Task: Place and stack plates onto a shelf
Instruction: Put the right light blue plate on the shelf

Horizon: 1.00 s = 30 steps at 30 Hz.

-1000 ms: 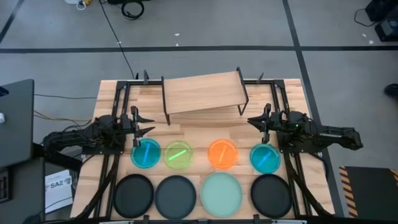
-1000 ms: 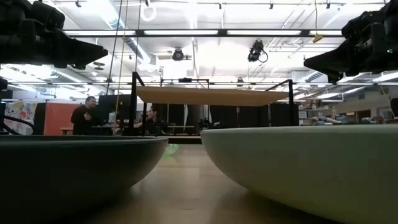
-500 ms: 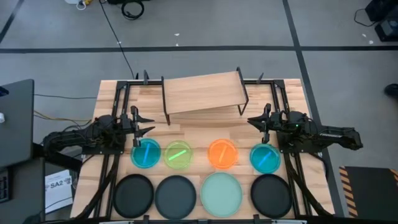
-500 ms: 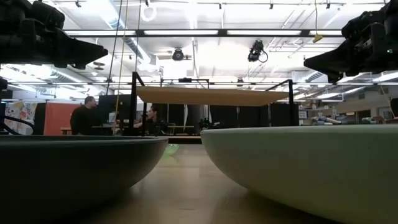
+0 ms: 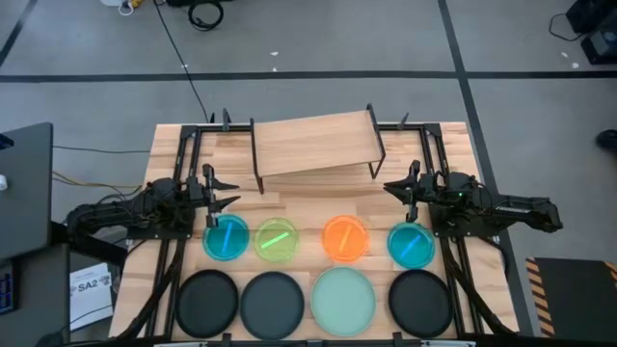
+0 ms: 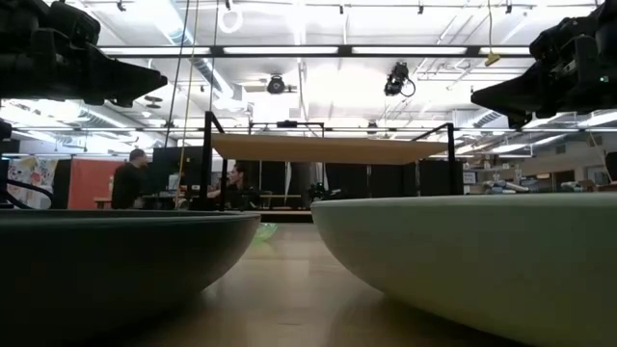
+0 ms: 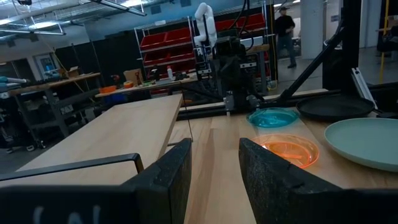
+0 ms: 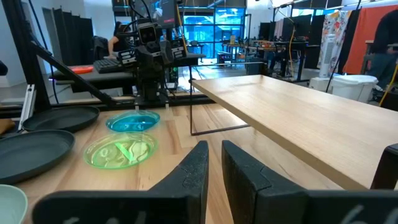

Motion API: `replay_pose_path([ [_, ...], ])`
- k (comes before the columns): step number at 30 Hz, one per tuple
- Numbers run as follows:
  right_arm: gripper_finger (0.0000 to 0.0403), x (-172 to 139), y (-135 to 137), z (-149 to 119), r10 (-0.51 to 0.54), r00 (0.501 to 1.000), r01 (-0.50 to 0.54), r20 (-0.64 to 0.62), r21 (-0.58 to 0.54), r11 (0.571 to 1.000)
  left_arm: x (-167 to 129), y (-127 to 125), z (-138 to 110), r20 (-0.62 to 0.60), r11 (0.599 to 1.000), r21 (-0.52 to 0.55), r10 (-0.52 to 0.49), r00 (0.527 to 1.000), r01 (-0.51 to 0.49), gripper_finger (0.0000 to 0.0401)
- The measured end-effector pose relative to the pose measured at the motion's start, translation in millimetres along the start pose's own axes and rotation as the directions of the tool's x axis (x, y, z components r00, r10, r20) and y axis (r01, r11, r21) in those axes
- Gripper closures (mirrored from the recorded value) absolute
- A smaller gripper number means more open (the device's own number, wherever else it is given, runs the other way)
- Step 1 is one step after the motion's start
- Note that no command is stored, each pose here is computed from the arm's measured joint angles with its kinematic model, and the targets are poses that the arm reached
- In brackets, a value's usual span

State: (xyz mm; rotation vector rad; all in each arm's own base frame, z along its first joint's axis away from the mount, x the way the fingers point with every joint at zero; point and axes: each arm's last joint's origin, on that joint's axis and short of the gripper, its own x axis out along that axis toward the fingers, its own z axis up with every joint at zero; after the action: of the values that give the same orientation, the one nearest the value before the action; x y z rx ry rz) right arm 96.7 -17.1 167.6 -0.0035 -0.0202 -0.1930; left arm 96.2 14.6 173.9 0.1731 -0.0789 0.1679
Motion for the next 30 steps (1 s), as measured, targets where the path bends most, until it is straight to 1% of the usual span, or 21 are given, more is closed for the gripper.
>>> replay_pose_path([
  [17,0.0351,0.0,0.0,0.4,0.000,1.000,0.000,0.004,0.014,1.000,0.0,0.0,0.1,0.000,1.000,0.000,0.000,1.000,0.000,0.0260],
  [20,0.0351,0.0,0.0,0.4,0.000,1.000,-0.001,0.004,0.056,0.998,0.0,0.0,0.1,0.000,1.000,0.000,0.000,1.000,0.000,0.0260],
  [24,0.0340,0.0,-0.4,0.4,-0.013,1.000,0.012,0.004,0.151,0.988,0.0,0.0,0.1,0.000,1.000,0.000,0.000,1.000,0.000,0.0260],
  [27,0.0317,0.0,-1.4,0.5,-0.049,0.999,0.047,0.005,0.217,0.975,0.0,0.0,0.1,0.000,1.000,0.000,0.000,1.000,0.000,0.0260],
  [30,0.0283,-0.1,-2.0,0.5,-0.071,0.997,0.068,0.005,0.258,0.964,0.0,0.0,0.1,0.000,1.000,0.000,0.000,1.000,0.000,0.0260],
])
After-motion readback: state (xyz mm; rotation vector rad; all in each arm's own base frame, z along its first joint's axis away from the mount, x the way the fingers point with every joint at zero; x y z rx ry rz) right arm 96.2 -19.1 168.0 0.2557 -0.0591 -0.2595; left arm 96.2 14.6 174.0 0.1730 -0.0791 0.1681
